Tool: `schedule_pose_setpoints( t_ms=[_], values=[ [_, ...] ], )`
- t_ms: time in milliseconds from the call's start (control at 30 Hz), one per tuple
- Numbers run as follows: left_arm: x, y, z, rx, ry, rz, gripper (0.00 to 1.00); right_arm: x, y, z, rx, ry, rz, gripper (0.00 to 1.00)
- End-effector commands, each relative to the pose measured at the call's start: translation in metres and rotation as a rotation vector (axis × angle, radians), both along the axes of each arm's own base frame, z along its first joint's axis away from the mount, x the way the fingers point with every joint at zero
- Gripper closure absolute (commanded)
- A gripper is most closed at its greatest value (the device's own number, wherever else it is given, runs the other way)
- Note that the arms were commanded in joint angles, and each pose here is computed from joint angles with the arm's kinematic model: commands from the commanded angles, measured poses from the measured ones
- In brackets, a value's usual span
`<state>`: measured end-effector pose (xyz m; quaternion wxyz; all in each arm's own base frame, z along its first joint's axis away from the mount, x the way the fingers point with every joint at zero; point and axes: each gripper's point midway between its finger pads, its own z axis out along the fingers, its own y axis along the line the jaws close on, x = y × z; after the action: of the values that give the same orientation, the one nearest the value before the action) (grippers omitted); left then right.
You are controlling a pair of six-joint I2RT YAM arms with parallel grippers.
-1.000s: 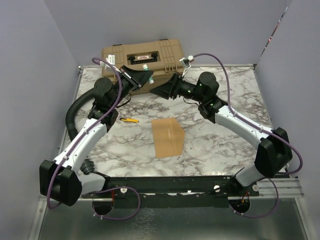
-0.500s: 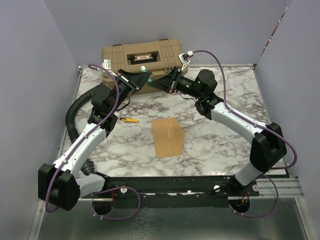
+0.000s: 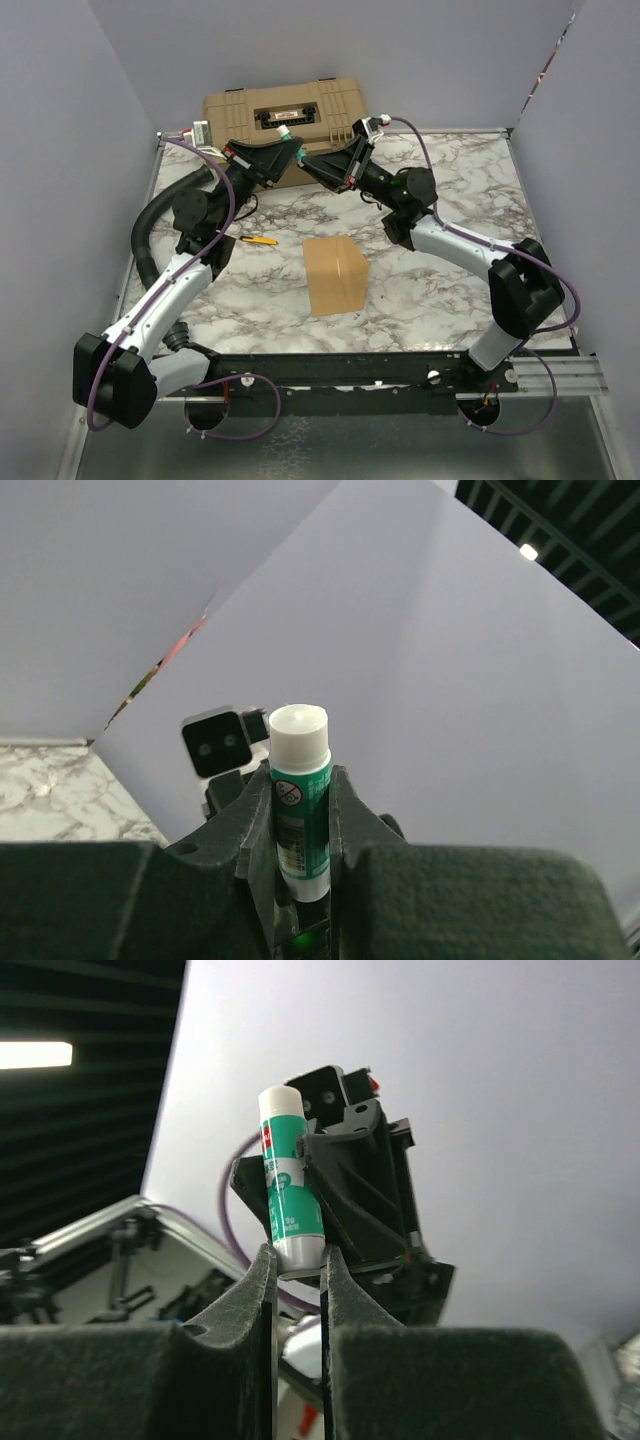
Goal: Place the letter into the envelope and seal it
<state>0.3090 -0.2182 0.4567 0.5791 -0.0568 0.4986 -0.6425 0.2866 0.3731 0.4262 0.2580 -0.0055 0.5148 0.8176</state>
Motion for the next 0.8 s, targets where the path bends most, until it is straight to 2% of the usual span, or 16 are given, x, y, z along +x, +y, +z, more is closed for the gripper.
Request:
schedule_pose_setpoints(
  t_ms=[0, 67, 100, 200, 233, 267, 300, 367, 533, 633, 767],
  values=[
    [-0.029, 0.01, 0.031, -0.01, -0.224, 0.016, 1.0, 0.009, -0.05, 0.058, 0.391, 0.084, -0.019, 1.0],
    [-0.029, 0.011, 0.032, -0.03, -0.239, 0.014, 1.0, 0.004, -0.054, 0.064, 0.422, 0.063, -0.017, 0.99],
    [-0.028, 0.011, 0.032, -0.04, -0.239, 0.015, 1.0, -0.003, -0.055, 0.068, 0.416, -0.008, -0.024, 0.98],
    [-0.019, 0.015, 0.028, -0.054, -0.21, 0.042, 1.0, -0.021, -0.049, 0.058, 0.255, -0.261, -0.064, 0.58],
    [-0.017, 0.015, 0.027, -0.048, -0.2, 0.05, 1.0, -0.029, -0.046, 0.053, 0.19, -0.371, -0.087, 0.47],
    [-0.012, 0.014, 0.023, -0.03, -0.176, 0.058, 1.0, -0.026, -0.035, 0.038, 0.068, -0.42, -0.107, 0.39],
    [-0.008, 0.014, 0.02, -0.013, -0.156, 0.066, 1.0, -0.024, -0.029, 0.029, -0.035, -0.466, -0.131, 0.36],
    [-0.002, 0.014, 0.013, 0.012, -0.117, 0.091, 1.0, -0.008, -0.022, 0.008, -0.261, -0.594, -0.256, 0.33],
    [0.002, 0.019, 0.008, 0.024, -0.089, 0.129, 1.0, 0.02, -0.03, -0.005, -0.618, -0.923, -0.637, 0.32],
    [0.0, 0.019, 0.013, 0.02, -0.098, 0.125, 1.0, 0.03, -0.035, -0.006, -0.726, -1.052, -0.796, 0.33],
    [-0.004, 0.02, 0.018, 0.015, -0.108, 0.122, 1.0, 0.02, -0.029, -0.003, -0.753, -1.265, -0.88, 0.38]
  ],
)
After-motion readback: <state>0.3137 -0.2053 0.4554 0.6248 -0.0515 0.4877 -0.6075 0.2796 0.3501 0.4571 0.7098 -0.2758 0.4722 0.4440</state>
